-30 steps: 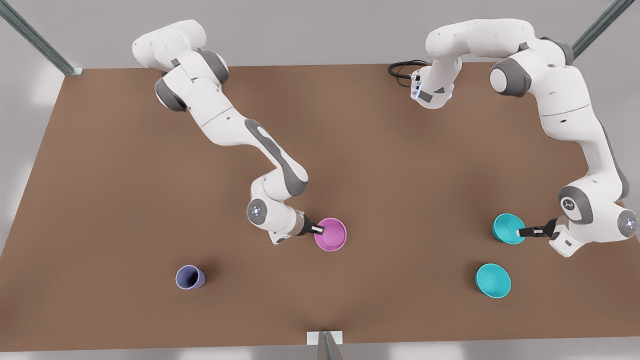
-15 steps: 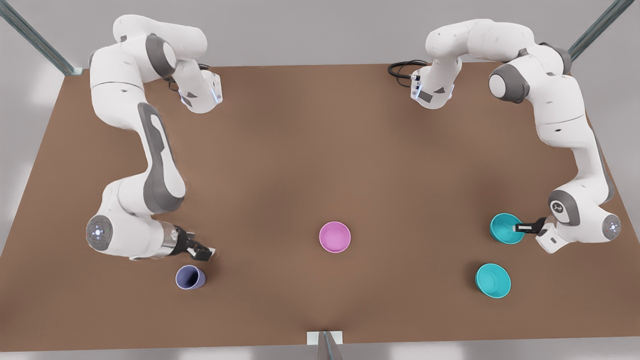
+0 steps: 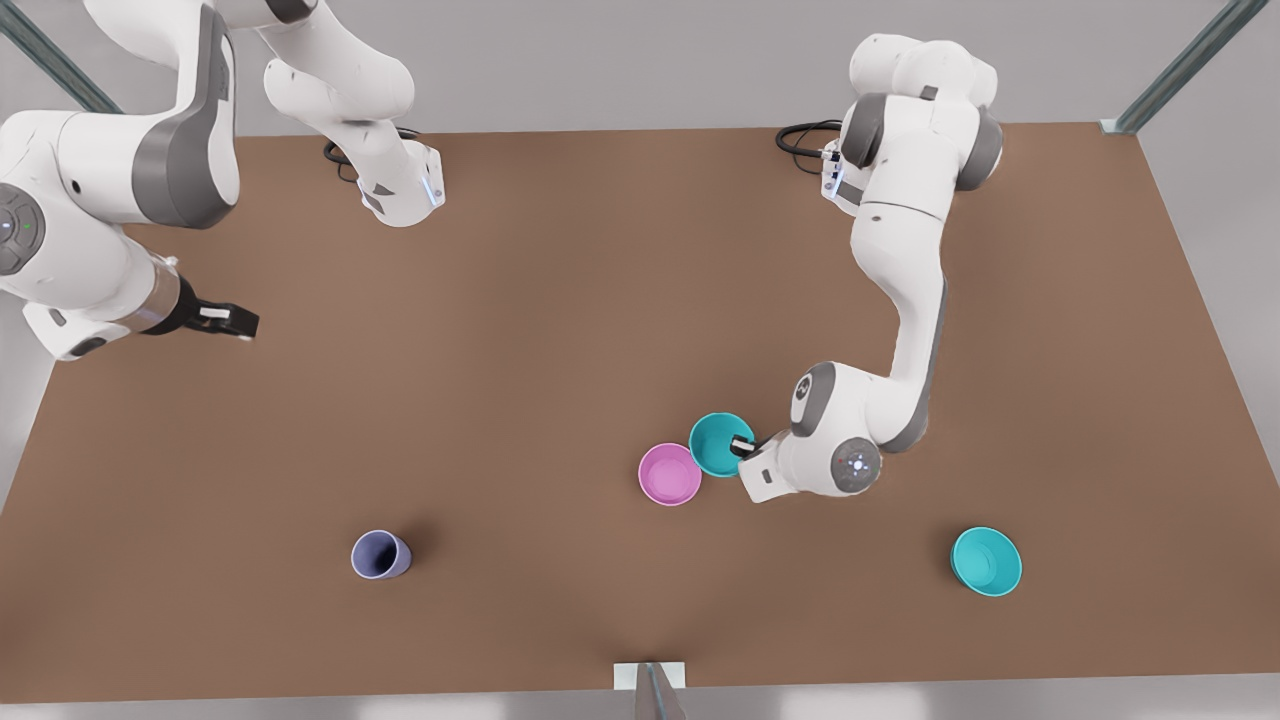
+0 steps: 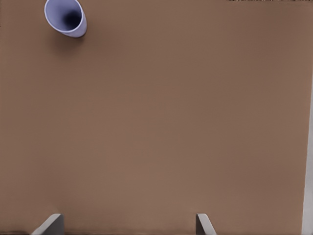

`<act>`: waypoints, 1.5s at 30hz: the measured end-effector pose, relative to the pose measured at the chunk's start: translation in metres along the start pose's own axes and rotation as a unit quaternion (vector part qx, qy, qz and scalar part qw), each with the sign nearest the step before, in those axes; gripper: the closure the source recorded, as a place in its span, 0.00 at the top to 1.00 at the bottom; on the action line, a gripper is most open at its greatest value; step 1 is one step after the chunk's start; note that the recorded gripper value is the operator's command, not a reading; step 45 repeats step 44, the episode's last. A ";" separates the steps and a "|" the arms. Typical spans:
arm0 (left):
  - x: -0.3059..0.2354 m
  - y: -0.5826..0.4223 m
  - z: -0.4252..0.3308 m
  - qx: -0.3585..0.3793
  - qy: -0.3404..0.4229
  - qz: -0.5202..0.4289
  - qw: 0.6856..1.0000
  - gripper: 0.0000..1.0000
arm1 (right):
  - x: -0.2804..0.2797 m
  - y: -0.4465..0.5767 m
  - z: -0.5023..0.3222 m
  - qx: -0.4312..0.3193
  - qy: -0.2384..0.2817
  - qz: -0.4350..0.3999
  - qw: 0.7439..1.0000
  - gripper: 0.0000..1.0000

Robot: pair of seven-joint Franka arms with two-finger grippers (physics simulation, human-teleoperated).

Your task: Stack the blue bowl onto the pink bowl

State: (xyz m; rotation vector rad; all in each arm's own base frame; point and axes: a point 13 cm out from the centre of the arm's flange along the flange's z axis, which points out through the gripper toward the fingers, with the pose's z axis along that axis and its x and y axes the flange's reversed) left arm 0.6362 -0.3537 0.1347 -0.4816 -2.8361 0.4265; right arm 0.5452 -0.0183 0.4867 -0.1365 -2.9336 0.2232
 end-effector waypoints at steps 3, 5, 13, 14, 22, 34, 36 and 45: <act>-0.019 -0.042 0.013 0.006 -0.024 -0.049 0.999 0.21 | 0.000 -0.003 0.003 0.000 0.003 -0.031 1.000 1.00; -0.026 -0.047 0.014 0.010 -0.036 -0.091 0.995 0.21 | 0.000 -0.006 0.006 -0.001 0.006 -0.048 0.999 1.00; -0.036 -0.045 0.024 0.017 -0.053 -0.230 0.971 0.21 | -0.002 -0.007 0.011 -0.004 0.010 -0.106 0.994 1.00; -0.037 -0.045 0.024 0.018 -0.055 -0.243 0.968 0.21 | -0.002 -0.007 0.011 -0.004 0.011 -0.112 0.994 1.00; -0.038 -0.049 0.021 0.027 -0.056 -0.322 0.945 0.21 | -0.001 -0.006 0.016 -0.005 0.016 -0.148 0.989 1.00; -0.036 -0.002 -0.113 0.039 -0.101 -0.402 0.909 1.00 | -0.003 -0.007 0.022 -0.006 0.022 -0.178 0.984 1.00; 0.021 0.099 -0.300 -0.018 -0.185 -0.425 0.886 1.00 | -0.003 -0.007 0.023 -0.007 0.024 -0.181 0.983 1.00; 0.198 0.129 -0.403 -0.134 -0.111 -0.312 0.934 1.00 | -0.002 -0.010 0.025 -0.007 0.024 -0.190 0.982 1.00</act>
